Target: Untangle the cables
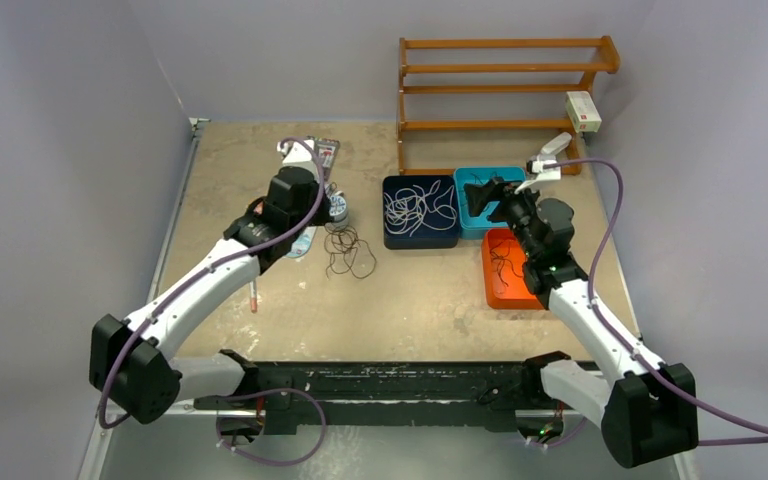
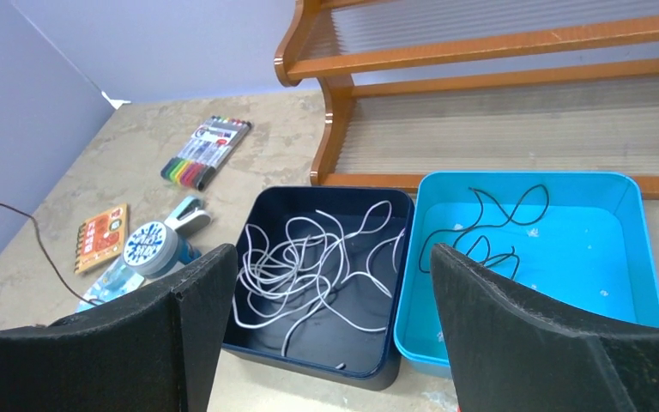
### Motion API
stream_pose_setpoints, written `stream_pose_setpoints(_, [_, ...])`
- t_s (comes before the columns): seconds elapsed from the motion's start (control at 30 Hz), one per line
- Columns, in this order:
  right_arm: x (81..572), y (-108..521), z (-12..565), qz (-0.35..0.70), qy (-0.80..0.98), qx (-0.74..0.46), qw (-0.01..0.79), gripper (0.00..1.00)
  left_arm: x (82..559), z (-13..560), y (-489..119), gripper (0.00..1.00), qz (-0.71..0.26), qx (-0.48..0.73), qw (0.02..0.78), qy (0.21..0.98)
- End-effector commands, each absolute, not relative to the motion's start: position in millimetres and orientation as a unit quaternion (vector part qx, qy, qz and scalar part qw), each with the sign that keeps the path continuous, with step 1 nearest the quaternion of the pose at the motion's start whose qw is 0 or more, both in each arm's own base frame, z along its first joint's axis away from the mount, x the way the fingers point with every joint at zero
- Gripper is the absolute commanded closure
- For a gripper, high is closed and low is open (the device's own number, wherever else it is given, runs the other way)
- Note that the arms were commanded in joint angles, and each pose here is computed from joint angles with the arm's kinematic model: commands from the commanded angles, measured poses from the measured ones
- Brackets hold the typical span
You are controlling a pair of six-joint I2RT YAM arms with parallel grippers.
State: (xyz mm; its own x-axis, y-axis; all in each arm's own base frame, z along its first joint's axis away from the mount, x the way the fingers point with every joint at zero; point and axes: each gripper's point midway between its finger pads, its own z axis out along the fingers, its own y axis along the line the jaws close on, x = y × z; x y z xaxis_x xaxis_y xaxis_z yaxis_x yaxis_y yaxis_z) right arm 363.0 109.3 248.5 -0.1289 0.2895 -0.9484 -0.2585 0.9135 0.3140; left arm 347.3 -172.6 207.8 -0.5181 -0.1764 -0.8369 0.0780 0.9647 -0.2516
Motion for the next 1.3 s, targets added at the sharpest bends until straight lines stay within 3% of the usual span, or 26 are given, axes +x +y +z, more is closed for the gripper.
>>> stream_pose_setpoints(0.0, [362,108,280,0.219,0.674,0.018,0.706,0.15,344,278,-185,1.0,-0.175,0.018,0.548,0.817])
stream_pose_setpoints(0.17, [347,143,292,0.254,0.652,-0.12,0.704,0.14,338,304,-194,1.0,-0.2,0.058,0.563,0.8])
stream_pose_setpoints(0.37, [333,176,309,0.319,0.602,-0.203,0.703,0.16,329,321,-211,1.0,-0.237,0.114,0.568,0.78])
stream_pose_setpoints(1.27, [328,317,306,0.435,0.552,-0.282,0.653,0.18,313,384,-236,1.0,-0.304,0.173,0.598,0.721])
